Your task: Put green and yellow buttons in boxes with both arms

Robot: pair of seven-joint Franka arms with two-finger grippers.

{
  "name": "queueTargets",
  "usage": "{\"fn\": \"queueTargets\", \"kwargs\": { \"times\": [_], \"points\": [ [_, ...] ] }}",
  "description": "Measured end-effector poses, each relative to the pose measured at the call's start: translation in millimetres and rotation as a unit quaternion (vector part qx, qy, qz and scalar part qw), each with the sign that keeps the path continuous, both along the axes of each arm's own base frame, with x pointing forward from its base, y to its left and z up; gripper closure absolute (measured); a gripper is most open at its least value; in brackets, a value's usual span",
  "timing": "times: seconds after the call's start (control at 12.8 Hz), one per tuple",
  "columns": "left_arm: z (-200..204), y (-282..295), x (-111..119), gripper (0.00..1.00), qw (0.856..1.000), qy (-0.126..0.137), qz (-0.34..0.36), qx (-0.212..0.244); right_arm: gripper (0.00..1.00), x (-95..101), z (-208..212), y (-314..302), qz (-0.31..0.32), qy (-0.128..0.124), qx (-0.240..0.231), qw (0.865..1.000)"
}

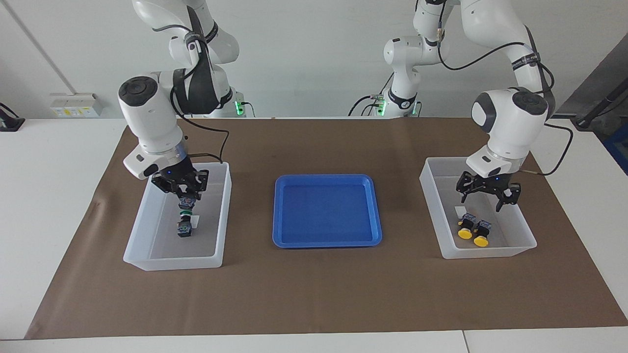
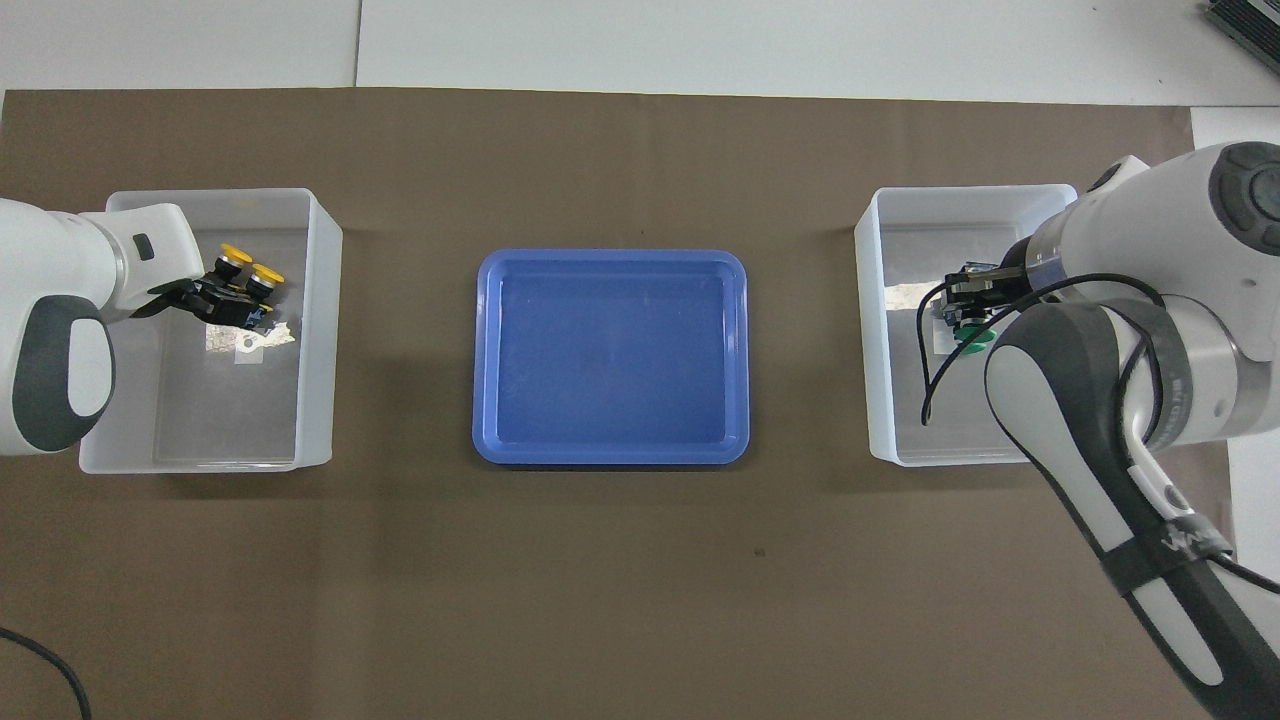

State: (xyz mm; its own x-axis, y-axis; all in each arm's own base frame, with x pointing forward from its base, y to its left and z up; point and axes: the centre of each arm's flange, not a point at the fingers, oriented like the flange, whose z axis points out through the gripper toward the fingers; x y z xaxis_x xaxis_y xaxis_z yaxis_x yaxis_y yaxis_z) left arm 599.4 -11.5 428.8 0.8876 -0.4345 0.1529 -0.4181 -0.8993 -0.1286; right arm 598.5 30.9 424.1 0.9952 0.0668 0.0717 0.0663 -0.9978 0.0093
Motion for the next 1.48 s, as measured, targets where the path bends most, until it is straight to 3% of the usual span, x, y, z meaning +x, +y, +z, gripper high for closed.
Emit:
{"fn": "queueTargets", "kwargs": {
  "times": [0.31,0.78,1.09,1.33,1.48],
  "points": [
    [32,-60,-19,0.00,0.996,0.000,0.085,-0.024,0.55,-23.5,-63,-7,0.003,-0.005,0.009,1.000],
    [132,-40,-53,0.00,0.989,0.022,0.141,-0.027,0.50,-31.7,-81,-8,0.000,-0.005,0.011,1.000],
    [189,-27,-48,0.00,0.982,0.050,0.170,-0.063,0.03,-28.6,-76,-8,-0.001,-0.013,0.013,1.000],
    [190,-22,-42,0.00,0.980,0.066,0.176,-0.061,0.00,-14.2,-26,-7,-0.016,-0.043,0.016,0.999],
    [186,-24,-43,0.00,0.980,0.078,0.175,-0.058,0.00,-11.5,25,-6,-0.036,-0.048,0.018,0.998]
  ]
}}
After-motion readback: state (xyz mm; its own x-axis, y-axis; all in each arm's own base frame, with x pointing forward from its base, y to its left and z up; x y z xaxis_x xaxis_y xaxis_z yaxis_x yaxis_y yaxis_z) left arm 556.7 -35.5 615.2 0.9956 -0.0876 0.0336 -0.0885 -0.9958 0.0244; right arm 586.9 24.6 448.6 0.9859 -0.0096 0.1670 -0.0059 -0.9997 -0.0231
